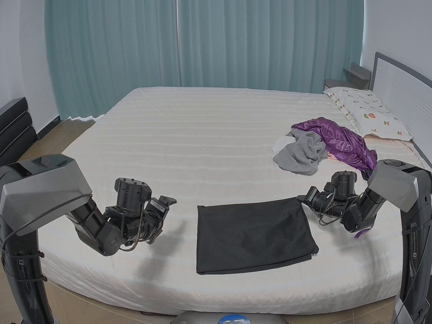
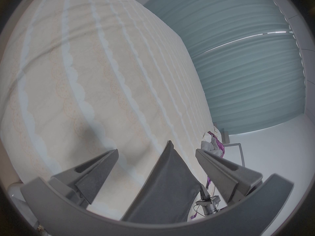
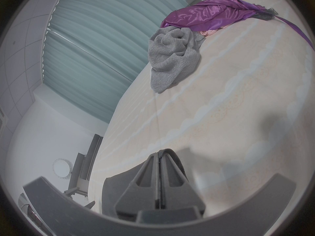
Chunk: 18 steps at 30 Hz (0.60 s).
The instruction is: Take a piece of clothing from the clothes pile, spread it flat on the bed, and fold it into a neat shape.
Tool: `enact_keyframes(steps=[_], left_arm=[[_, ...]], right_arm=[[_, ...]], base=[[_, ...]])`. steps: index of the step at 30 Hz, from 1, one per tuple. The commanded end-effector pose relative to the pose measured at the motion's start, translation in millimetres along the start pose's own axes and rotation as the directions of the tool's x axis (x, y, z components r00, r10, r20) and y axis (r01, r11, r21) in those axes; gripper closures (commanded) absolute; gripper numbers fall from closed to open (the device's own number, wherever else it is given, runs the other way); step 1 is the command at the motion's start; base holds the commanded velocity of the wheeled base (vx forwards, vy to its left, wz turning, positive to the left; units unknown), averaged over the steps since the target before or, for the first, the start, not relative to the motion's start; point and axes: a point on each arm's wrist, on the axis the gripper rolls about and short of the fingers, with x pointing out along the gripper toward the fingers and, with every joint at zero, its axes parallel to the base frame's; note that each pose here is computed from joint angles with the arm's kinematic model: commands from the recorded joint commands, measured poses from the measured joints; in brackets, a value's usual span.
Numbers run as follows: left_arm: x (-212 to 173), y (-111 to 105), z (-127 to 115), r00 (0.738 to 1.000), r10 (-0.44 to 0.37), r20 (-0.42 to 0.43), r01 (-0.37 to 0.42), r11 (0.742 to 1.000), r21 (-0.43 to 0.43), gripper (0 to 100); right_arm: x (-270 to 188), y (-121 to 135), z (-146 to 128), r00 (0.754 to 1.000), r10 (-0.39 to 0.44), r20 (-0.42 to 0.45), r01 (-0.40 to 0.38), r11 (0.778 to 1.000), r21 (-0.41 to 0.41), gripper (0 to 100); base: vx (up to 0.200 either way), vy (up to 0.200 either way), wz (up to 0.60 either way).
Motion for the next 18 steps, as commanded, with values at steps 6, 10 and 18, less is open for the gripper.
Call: enact_keyframes(steps=[6,10,18], left_arm=[[0.2,0.0,-0.3,1.0,0.0,0.0,0.0,1.0,-0.001,0],[0.2,0.0,-0.3,1.0,0.0,0.0,0.0,1.0,-0.001,0],[-1.2,0.2,-0.3,1.0,0.001,-0.002,-0.001,1.0,-0.003,0]], right_arm=[[0.3,-1.6,1.0,1.0,-0.002,0.002,0.002,1.0,0.003,100],[-0.7,-5.3,2.5,1.0,-0.007,0.007,0.007,1.0,0.007,100],[-25.5,5.7,3.3,0.999,0.026,0.042,-0.026,1.0,-0.001,0]], base=[[0.0,0.0,0.0],[0.0,0.0,0.0],[0.0,0.0,0.0]])
